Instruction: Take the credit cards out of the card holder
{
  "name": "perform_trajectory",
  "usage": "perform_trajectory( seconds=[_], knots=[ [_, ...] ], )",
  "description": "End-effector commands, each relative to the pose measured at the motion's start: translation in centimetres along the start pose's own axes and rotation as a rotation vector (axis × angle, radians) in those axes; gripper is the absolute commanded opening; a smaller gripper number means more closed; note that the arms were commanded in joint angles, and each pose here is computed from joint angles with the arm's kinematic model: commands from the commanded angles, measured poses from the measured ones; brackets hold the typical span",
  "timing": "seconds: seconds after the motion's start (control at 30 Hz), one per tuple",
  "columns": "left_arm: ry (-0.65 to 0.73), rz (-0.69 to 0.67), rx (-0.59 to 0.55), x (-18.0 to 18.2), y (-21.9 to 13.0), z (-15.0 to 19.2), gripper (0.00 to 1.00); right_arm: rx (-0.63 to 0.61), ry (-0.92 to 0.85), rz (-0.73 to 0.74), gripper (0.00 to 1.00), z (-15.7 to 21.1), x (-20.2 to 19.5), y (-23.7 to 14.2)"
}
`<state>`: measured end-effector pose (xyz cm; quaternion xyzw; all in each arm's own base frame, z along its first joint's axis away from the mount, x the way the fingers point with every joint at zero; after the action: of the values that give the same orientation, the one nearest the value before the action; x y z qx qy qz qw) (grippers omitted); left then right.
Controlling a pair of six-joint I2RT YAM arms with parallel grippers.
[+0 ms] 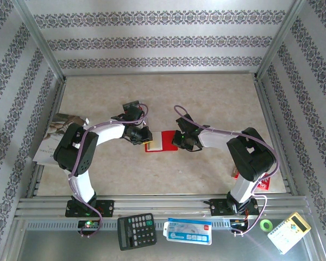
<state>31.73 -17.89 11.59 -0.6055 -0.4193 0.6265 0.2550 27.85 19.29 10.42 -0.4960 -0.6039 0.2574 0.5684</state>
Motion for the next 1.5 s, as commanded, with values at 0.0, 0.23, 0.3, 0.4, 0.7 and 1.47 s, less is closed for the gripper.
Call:
perform_trajectory(
  seconds=[0.0, 0.23, 0.3, 0.4, 0.7, 1.47],
  knots=[
    [0.029, 0.026, -0.007, -0.3, 0.2, -0.6, 0.12, 0.023, -0.035, 0.052, 0.0, 0.5, -0.2, 0.0],
    [0.038, 0.014, 0.01, 0.0, 0.3, -0.3, 0.06, -0.004, -0.197, -0.144, 0.07, -0.6, 4.2, -2.3],
    [0.04, 0.027, 0.013, -0.2, 0.2, -0.3, 0.06, 0.02, -0.213, -0.166, 0.11, -0.5, 5.0, -2.0],
    [0.041, 0.061, 0.011, -0.6, 0.0, -0.5, 0.05, 0.056, -0.202, -0.154, 0.14, -0.3, 5.2, -0.7],
    [0.025, 0.078, 0.03, -0.7, 0.7, -0.7, 0.04, 0.133, -0.203, -0.174, 0.34, 0.4, 5.0, 1.5],
    [0.004, 0.034, 0.046, 0.2, 1.2, -0.3, 0.03, 0.109, -0.25, -0.285, 0.45, 0.2, 6.1, 0.3]
  ],
)
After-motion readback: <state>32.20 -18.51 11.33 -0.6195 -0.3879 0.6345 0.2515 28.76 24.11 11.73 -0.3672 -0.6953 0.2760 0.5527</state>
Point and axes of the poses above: each hand's point on the last joint's axis, 136 mm out from that joint toward the fingers, its own y axis out along the fingers, its own x axis along the line the jaws close on, z = x × y, the point moved 10 cm from there along -y, back along the fingers, and after that the axes turned 4 degrees about -y, right-handed, at the moved point
